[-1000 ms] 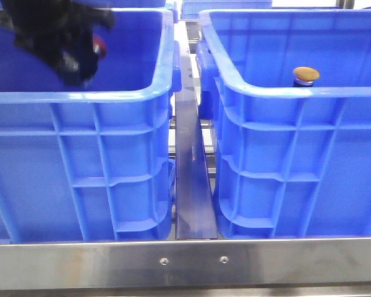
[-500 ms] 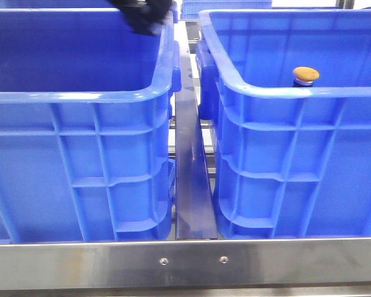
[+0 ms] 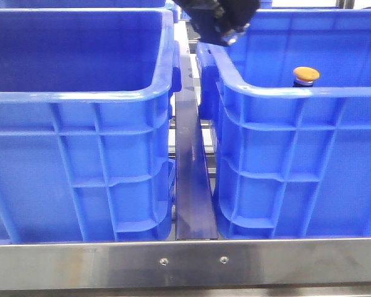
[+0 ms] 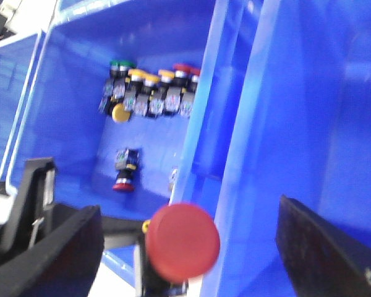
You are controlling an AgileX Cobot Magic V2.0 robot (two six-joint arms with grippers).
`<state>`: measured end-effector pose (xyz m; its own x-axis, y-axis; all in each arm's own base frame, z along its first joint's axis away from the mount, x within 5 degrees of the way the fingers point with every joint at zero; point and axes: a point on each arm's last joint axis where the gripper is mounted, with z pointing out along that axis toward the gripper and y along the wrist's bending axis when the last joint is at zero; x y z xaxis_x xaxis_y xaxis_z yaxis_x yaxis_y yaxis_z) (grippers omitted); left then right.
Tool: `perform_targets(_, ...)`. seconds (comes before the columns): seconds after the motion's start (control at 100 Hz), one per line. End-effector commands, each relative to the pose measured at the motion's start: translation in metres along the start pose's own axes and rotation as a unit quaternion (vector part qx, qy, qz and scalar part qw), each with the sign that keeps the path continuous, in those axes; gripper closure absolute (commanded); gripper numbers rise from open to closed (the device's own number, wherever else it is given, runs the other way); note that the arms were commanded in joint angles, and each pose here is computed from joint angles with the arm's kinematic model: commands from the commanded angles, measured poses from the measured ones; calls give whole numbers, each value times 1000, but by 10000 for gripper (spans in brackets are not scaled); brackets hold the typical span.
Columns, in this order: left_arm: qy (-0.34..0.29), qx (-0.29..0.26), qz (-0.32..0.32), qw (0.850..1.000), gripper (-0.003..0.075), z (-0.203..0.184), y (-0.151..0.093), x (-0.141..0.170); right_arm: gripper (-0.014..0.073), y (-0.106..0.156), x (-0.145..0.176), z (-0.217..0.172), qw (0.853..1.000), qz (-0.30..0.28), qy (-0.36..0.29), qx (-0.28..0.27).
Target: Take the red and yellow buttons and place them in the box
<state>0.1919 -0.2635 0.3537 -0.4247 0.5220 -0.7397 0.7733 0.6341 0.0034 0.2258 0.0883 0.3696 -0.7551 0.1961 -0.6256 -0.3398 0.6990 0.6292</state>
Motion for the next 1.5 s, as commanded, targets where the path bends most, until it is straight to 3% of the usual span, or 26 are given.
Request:
perform_targets(0.0, -64, 11, 1, 998, 635, -22, -4, -16, 3, 9, -9, -2, 999, 2, -16, -34)
perform_targets(0.26, -66, 12, 1, 998, 635, -22, -4, -16, 3, 6, -1, 10, 997, 4, 51, -61)
perform_targets(0.43, -66, 12, 1, 998, 635, -22, -4, -16, 15, 6, 0, 10, 996, -3, 57, -65)
perform_targets(0.5, -66, 12, 1, 998, 635, -22, -4, -16, 90, 6, 0, 10, 996, -3, 56, -65)
perform_targets(0.62, -60, 11, 1, 998, 635, -22, -4, -15, 345, 6, 0, 10, 996, -3, 57, -65)
perform_targets(0.71, -60, 11, 2, 998, 624, -22, -4, -15, 455, 6, 0, 10, 996, -5, 56, -65)
perform_targets(0.81, -59, 10, 13, 998, 510, -22, -4, -15, 475, 6, 0, 10, 997, -4, 52, -64)
perform_targets(0.93, -55, 10, 13, 998, 237, -22, -4, -14, 475, 5, -4, 11, 998, -3, 35, -57)
perform_targets(1.03, -43, 5, 11, 999, 92, -23, -2, -12, 475, 2, -11, 9, 999, -12, 1, -42)
perform_targets(1.28, -46, 2, 8, 999, 80, -34, 1, -12, 475, -21, -49, -22, 987, -112, -110, 39)
perform_targets(1.42, -50, 2, 9, 999, 80, -37, 1, -13, 475, -43, -60, -36, 961, -206, -136, 125)
perform_targets(1.49, -50, 2, 9, 999, 80, -37, 1, -13, 477, -52, -61, -39, 936, -276, -127, 176)
